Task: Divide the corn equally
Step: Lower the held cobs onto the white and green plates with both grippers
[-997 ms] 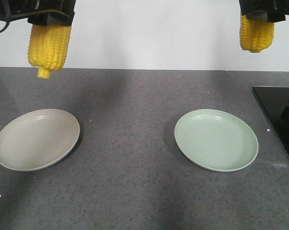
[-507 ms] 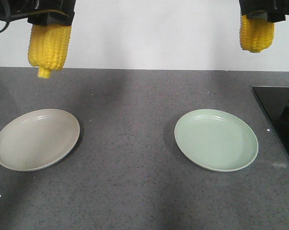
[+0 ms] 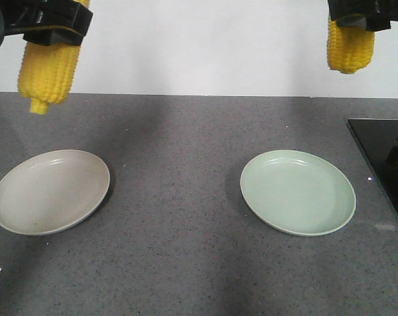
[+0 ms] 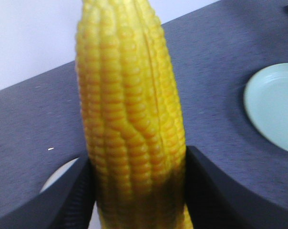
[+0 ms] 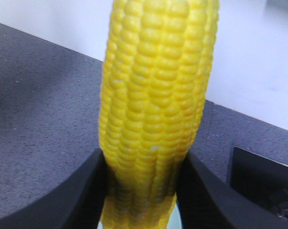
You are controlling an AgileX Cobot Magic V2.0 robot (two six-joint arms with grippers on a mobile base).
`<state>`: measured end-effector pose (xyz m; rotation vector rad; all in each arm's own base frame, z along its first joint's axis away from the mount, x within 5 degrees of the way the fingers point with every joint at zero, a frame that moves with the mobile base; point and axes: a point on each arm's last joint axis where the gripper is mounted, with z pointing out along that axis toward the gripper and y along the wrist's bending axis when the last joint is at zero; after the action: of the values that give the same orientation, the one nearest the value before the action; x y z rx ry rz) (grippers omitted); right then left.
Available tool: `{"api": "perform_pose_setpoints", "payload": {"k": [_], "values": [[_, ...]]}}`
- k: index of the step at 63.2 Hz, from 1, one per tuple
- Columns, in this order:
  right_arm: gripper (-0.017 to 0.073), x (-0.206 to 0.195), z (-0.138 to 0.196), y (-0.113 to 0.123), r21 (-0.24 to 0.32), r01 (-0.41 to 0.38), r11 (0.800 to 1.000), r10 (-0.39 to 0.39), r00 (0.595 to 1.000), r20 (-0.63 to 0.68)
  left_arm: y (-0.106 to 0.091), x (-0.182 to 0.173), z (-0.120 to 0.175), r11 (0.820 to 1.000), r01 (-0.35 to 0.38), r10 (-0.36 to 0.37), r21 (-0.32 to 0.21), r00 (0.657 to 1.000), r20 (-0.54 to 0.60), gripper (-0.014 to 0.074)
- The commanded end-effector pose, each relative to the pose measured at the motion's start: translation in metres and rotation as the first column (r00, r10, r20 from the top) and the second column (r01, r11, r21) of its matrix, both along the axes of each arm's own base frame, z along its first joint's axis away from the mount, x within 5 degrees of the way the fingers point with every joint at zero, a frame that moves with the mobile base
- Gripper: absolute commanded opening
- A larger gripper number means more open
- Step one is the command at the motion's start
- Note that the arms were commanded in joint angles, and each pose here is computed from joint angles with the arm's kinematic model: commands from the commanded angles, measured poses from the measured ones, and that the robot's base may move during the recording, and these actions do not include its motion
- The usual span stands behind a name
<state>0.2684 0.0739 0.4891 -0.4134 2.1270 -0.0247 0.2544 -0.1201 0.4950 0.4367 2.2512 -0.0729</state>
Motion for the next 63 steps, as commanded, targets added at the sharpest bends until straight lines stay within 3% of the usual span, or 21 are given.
{"api": "perform_pose_setpoints", "payload": {"k": [1, 9, 19, 32, 54, 63], "values": [[-0.0006, -0.002, 0.013, 0.001, 0.031, -0.037, 0.999, 0.035, 0.996, 0.076, 0.014, -0.007, 0.016, 0.996, -0.085, 0.083, 0.014, 0.991, 0.103, -0.0006], [-0.0006, 0.014, -0.008, 0.011, 0.015, -0.089, 0.996, 0.090, 0.995, -0.043, 0.018, 0.001, 0.002, 0.984, -0.159, 0.151, 0.078, 0.984, 0.098, -0.0006], [-0.0006, 0.036, -0.038, 0.018, -0.021, -0.096, 0.995, 0.090, 0.976, -0.196, 0.024, 0.018, -0.033, 0.974, -0.186, 0.183, 0.129, 0.983, 0.037, -0.0006], [-0.0006, 0.064, -0.087, 0.027, -0.074, -0.107, 0.991, 0.066, 0.903, -0.425, 0.039, 0.037, -0.090, 0.958, -0.241, 0.252, 0.154, 0.966, -0.056, -0.0006], [-0.0006, 0.094, -0.132, 0.035, -0.102, -0.093, 0.990, 0.025, 0.848, -0.530, 0.060, 0.044, -0.145, 0.951, -0.290, 0.306, 0.109, 0.934, -0.185, -0.0006], [-0.0006, 0.092, -0.131, 0.041, -0.029, -0.076, 0.997, 0.048, 0.838, -0.544, 0.065, 0.044, -0.147, 0.947, -0.306, 0.319, 0.093, 0.926, -0.202, -0.0006]]}}
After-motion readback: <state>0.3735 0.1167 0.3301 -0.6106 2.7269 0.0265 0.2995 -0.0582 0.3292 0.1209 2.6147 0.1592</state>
